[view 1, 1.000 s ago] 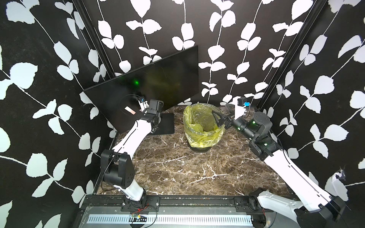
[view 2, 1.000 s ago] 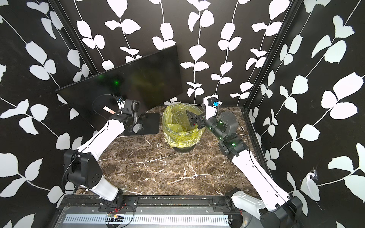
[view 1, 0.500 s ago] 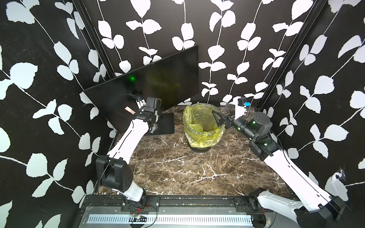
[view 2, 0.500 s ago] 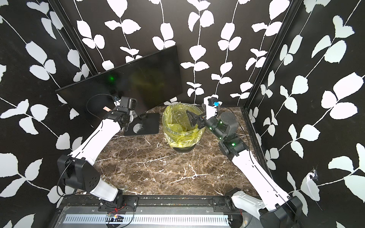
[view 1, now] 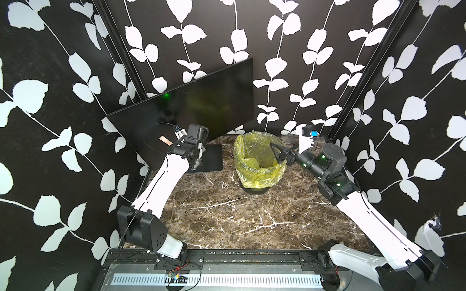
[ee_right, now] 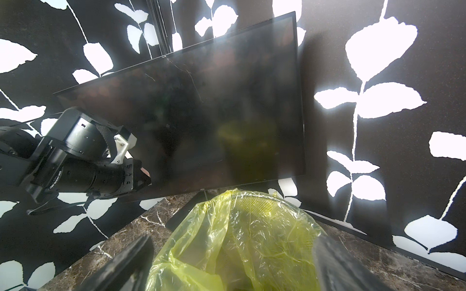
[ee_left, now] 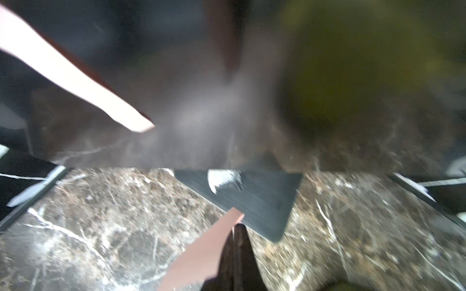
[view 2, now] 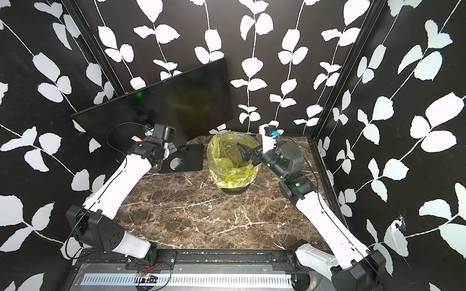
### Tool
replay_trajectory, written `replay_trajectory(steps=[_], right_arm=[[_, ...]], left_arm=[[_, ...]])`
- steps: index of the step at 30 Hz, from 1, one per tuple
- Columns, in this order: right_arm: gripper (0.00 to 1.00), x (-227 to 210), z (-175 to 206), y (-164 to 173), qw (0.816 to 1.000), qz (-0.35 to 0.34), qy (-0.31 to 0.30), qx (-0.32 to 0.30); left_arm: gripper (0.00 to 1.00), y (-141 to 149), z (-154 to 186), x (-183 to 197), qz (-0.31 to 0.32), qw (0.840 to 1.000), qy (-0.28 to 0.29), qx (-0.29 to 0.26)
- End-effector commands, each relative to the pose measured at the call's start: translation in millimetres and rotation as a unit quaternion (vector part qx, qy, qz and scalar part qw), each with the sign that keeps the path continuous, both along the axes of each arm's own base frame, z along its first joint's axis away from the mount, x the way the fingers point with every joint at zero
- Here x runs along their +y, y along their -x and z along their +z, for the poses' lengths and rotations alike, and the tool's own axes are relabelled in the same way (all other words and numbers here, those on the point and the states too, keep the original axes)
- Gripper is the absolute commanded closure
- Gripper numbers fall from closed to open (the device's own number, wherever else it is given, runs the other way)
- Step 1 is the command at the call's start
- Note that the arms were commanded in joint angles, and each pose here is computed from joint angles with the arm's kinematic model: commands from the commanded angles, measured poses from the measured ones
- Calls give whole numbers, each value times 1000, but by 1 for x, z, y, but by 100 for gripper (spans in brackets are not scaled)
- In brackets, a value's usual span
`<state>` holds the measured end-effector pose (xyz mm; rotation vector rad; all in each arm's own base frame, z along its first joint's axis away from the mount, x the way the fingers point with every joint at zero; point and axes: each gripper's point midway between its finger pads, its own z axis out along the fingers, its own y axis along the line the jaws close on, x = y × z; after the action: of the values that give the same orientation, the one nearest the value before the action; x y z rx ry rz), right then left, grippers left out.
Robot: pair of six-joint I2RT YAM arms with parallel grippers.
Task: Remove the sticky note from the monitor
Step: Tear off the sticky note from the monitor, then place the sticky note in the trash bin.
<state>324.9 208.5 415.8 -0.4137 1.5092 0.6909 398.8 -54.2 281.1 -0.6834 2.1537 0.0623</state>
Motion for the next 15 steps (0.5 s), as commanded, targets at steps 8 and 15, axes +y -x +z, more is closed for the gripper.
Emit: replay_trajectory(steps=[8,15], right_arm=[[0,-1,12,6,1000,9,-15,-15],[0,0,12,6,1000,11,-13,-10]], left_arm=[[100,9,47,-66,-75,994,70,-32],[100,-4,63,-174,-215,968,123,-42]])
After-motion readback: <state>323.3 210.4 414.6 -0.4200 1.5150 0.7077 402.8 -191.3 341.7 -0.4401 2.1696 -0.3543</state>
